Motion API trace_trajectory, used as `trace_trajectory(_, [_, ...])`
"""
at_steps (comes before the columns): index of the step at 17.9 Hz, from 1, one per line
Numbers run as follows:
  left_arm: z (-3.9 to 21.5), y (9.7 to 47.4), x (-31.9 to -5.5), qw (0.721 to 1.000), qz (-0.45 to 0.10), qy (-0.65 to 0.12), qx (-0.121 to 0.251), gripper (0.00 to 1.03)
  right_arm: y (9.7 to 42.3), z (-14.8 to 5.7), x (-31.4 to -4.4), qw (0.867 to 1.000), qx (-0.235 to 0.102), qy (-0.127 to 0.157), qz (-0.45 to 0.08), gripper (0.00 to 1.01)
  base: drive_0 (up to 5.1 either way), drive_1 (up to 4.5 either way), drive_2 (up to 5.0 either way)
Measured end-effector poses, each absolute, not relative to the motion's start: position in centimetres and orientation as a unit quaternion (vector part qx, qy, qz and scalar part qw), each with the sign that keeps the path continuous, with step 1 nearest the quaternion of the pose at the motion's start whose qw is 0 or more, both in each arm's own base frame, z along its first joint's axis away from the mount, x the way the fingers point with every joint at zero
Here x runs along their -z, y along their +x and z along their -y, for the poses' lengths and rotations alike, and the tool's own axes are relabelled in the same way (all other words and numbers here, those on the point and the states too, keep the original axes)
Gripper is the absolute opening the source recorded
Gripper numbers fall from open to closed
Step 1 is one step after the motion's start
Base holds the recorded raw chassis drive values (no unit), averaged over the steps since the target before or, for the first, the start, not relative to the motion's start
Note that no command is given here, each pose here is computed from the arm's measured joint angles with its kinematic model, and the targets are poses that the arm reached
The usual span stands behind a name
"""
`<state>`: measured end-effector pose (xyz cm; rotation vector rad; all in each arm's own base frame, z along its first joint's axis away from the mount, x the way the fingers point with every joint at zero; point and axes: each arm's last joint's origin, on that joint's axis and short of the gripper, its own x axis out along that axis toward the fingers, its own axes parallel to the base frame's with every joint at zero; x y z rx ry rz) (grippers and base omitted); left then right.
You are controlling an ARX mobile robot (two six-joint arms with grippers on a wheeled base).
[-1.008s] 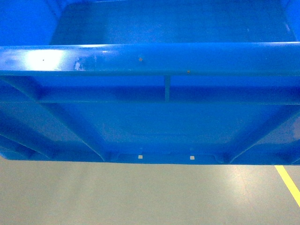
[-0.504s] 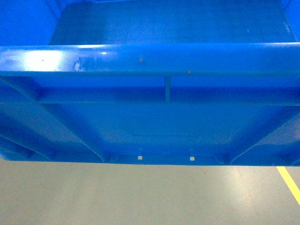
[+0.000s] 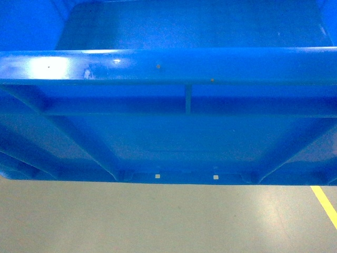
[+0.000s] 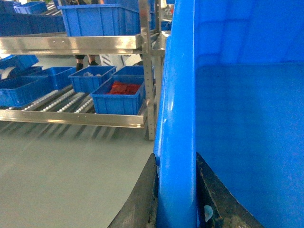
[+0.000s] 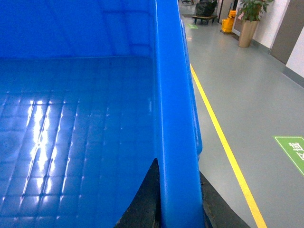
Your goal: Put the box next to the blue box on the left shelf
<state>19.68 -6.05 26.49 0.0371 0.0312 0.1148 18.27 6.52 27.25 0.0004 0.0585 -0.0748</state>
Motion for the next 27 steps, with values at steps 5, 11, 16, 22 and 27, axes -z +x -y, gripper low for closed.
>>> trace_trajectory(5, [6.05,19.68,-26.47,0.998,-0.016,0.019,-0.058,0.13,18.3,-6.54,-27.19,0.999,0.037,-0.001,-0.031,0.08,0.0,4.06,-4.0])
trace_trajectory(11, [6.05,19.68,-26.48,0.998,-0.016,0.019,-0.057,0.13,18.27,-6.52,-27.21,0.999,0.038,0.0,-0.03,0.08,0.0,4.05,-4.0])
trace_trajectory(16, [6.05,19.68,-26.48,0.998,-0.016,0.019,-0.057,0.13,18.26,-6.52,-27.23,0.999,0.037,0.0,-0.029,0.08,0.1,4.08,-4.0])
trace_trajectory(22, [6.05,19.68,-26.5,0.998,-0.015,0.019,-0.058,0.13,18.27,-6.52,-27.22,0.999,0.037,0.0,-0.029,0.08,0.1,4.12,-3.9])
trace_trajectory(27, [6.05,19.68,-26.5,0.998,-0.015,0.019,-0.058,0.13,18.27,-6.52,-27.21,0.999,0.037,0.0,-0.029,0.08,0.1,4.11,-3.9])
